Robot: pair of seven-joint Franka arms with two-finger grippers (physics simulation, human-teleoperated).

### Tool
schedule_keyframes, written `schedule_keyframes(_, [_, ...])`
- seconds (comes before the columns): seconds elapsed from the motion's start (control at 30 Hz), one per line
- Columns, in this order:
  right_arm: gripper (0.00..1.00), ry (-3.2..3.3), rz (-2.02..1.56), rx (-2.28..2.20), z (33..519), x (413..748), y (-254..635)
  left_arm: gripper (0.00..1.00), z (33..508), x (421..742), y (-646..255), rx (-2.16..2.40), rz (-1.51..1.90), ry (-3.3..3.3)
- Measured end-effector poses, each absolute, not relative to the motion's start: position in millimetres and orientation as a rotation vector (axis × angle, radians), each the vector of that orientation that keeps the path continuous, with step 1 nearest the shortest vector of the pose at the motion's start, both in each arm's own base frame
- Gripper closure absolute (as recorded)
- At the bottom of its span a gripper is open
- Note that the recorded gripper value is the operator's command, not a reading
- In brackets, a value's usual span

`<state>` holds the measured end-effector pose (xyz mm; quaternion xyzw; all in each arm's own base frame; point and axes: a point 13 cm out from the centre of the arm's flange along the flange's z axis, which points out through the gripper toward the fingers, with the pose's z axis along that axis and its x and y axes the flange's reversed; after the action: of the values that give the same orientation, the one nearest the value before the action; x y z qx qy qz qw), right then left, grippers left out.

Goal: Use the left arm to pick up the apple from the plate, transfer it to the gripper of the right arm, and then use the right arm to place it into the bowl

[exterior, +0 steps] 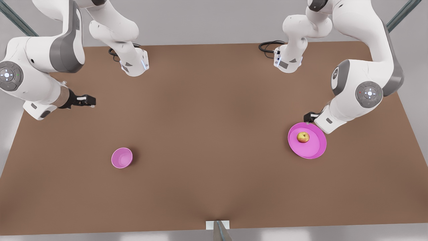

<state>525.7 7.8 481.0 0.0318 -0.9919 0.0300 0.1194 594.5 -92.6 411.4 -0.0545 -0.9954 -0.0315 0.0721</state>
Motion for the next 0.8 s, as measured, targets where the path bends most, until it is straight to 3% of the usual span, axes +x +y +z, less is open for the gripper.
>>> schedule_keyframes(0.13, [0.0, -2.907, 0.062, 0.085, 474.6, 529.6, 2.5, 0.0, 387.3, 601.0, -88.8, -0.154, -0.095, -2.977])
schedule_keyframes(0.3, [0.0, -2.925, 0.072, 0.086, 476.9, 536.0, -3.9, 0.0, 204.4, 572.6, -68.2, -0.098, -0.062, -2.823])
schedule_keyframes(0.4, [0.0, -2.936, 0.078, 0.111, 484.7, 535.6, 2.3, 0.0, 140.6, 563.9, -42.6, -0.032, -0.038, -2.85])
schedule_keyframes(0.8, [0.0, -2.902, 0.08, 0.162, 467.4, 538.8, 13.4, 0.0, 67.6, 545.2, -4.1, 0.028, -0.009, -2.994])
